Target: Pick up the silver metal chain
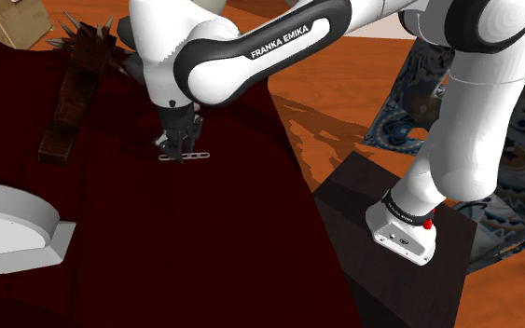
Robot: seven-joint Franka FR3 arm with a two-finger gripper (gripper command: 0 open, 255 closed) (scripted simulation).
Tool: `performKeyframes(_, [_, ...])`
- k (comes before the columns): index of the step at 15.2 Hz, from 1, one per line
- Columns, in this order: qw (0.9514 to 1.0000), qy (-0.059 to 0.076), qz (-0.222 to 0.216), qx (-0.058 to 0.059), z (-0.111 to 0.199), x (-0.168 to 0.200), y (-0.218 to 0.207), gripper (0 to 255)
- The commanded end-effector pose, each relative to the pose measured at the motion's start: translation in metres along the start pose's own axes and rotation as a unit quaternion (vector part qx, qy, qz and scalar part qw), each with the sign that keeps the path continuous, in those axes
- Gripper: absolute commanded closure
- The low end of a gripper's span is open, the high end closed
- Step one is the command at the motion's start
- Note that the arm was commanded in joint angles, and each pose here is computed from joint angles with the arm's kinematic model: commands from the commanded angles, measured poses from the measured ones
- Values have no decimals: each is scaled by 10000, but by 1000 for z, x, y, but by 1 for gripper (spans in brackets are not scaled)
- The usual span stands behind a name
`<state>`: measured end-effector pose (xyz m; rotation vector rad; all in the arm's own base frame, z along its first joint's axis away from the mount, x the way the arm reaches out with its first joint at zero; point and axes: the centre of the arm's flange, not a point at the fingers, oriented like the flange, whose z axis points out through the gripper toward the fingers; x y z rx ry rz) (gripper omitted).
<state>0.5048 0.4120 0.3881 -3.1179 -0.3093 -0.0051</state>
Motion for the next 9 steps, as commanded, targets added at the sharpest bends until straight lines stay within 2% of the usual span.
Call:
performKeyframes(1, [10000,-2,0,-1,-12,0,-1,255])
performKeyframes(7, [10000,-2,0,-1,-43,0,-1,255])
performKeyframes(9, [10000,-2,0,-1,-44,0,-1,255])
